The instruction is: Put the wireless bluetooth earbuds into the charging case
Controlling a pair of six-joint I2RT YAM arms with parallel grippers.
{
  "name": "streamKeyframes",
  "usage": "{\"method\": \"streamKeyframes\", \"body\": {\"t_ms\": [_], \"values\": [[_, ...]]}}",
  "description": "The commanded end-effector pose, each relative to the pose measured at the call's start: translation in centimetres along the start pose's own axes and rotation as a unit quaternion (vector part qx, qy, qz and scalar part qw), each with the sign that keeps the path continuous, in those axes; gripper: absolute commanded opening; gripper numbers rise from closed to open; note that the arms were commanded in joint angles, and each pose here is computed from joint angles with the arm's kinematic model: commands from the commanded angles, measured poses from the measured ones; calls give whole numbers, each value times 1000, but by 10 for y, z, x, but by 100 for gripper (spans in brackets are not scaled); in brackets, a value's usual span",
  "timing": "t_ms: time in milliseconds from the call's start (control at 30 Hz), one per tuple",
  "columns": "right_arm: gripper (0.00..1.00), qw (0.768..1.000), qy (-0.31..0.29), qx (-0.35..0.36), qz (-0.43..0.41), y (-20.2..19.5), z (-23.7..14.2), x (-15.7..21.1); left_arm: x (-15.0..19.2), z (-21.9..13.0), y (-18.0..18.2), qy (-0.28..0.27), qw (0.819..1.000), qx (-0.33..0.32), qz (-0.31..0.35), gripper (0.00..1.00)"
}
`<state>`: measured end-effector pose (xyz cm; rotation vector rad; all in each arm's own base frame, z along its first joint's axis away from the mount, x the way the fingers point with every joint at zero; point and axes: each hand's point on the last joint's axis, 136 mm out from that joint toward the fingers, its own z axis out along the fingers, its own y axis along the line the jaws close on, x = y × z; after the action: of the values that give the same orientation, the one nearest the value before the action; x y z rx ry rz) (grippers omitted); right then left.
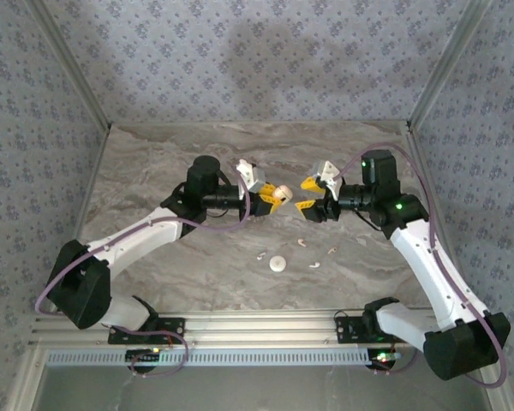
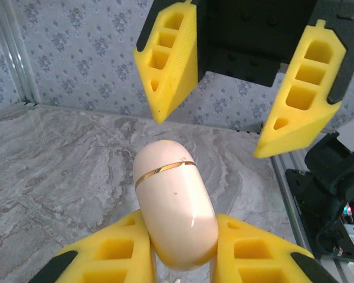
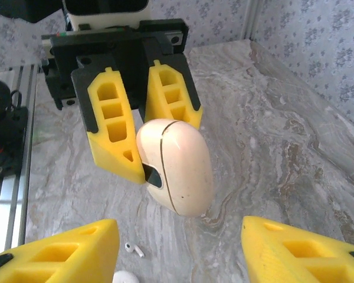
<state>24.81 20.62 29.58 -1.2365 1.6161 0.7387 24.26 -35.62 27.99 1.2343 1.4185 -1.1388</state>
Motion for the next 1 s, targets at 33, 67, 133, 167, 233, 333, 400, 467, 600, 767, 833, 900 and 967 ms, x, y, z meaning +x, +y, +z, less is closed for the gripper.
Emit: {"method": "streamKeyframes", "body": {"t_ms": [33, 67, 133, 167, 233, 333, 400, 467, 600, 767, 833, 900, 967], "values": [[56, 998, 11, -38, -42, 14, -4, -2, -25, -9, -12, -12, 998, 18, 52, 20], [55, 998, 14, -41, -47, 14, -4, -2, -25, -9, -13, -10, 998, 19, 54, 20], [54, 997, 22, -49, -55, 17, -4, -1, -25, -10, -14, -7, 998, 20, 57, 20], [54, 997, 25, -51, -59, 18, -4, 0, -25, -10, -14, -7, 998, 21, 58, 20], [52, 995, 36, -56, -71, 21, -2, 2, -26, -11, -16, -7, 998, 22, 64, 20], [50, 992, 62, -57, -96, 21, 0, 3, -26, -11, -17, -7, 997, 24, 70, 20], [50, 989, 81, -64, -105, 23, 1, 6, -25, -11, -18, -5, 997, 26, 72, 20], [50, 987, 92, -73, -110, 25, 2, 8, -25, -12, -19, -4, 997, 29, 75, 20], [49, 985, 94, -82, -120, 27, 2, 7, -24, -12, -20, -1, 996, 34, 79, 20], [50, 985, 82, -84, -129, 29, 0, 1, -24, -13, -22, 0, 996, 38, 86, 20], [51, 985, 78, -84, -132, 30, -1, 0, -24, -13, -24, 0, 995, 42, 89, 20], [51, 984, 79, -84, -132, 31, -3, -2, -23, -14, -25, 1, 995, 45, 91, 20], [52, 985, 79, -86, -130, 32, -4, -3, -23, -13, -26, 1, 994, 49, 95, 20]]}}
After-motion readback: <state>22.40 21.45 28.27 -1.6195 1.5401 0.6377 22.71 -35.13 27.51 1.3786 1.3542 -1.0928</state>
